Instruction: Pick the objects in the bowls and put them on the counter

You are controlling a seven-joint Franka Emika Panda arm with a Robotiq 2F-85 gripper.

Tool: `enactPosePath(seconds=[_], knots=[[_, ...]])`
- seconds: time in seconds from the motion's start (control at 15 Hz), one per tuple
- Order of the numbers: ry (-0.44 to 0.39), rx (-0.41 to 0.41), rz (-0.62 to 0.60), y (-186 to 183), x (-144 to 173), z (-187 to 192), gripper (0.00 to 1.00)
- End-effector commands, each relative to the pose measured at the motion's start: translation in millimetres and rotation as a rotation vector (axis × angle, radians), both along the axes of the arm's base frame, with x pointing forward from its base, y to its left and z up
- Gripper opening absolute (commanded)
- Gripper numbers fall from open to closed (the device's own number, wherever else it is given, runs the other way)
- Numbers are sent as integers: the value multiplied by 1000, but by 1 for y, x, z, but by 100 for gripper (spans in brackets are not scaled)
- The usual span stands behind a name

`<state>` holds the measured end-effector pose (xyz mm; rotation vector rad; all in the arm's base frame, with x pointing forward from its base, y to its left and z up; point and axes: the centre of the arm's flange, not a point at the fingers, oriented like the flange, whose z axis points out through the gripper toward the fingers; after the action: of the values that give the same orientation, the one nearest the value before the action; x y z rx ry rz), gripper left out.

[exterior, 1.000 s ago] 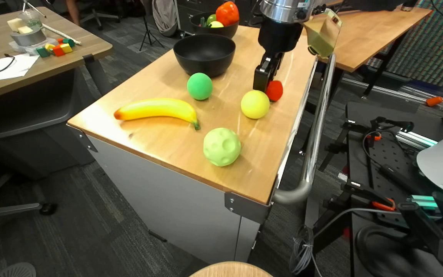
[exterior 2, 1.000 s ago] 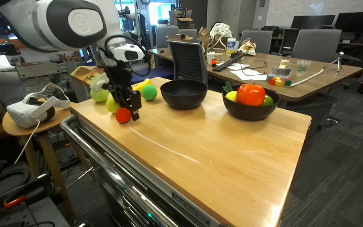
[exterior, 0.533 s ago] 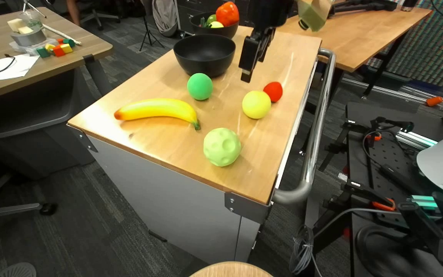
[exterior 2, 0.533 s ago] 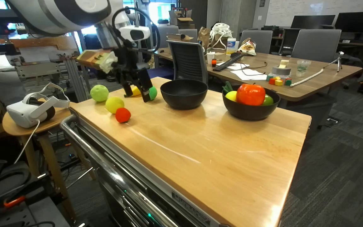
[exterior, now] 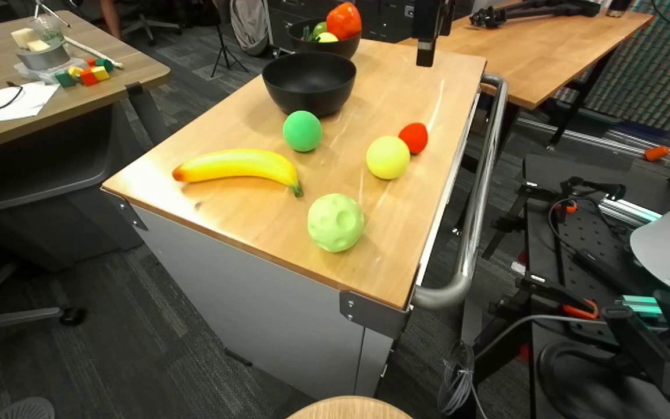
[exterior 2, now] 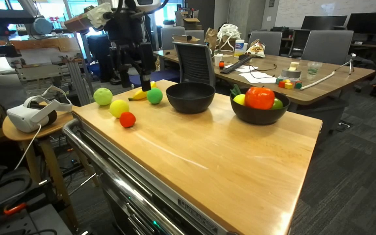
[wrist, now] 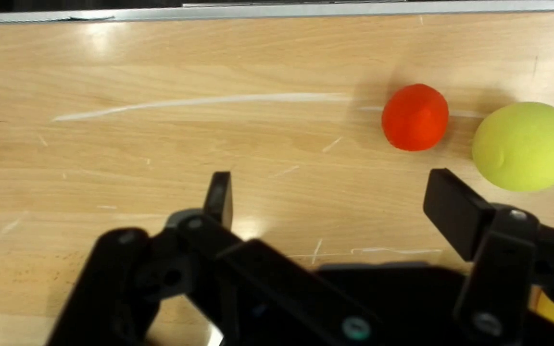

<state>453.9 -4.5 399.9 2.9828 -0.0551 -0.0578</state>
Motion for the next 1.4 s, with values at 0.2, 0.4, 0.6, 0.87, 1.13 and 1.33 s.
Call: enactPosePath(seconds=[0.2,0.4,0.6,0.87,1.13,1.33], knots=[[-179,-114,-22,-5,34,8,100],[-317,-142,-118,-49,68,18,100],[-414,-195,-237,-109,104,22,100],[-461,-289,-347,-168,148,18,100],[-429,-271,-323,-172,133,7,100],[-430,-272,-318,-169,139,7,100]])
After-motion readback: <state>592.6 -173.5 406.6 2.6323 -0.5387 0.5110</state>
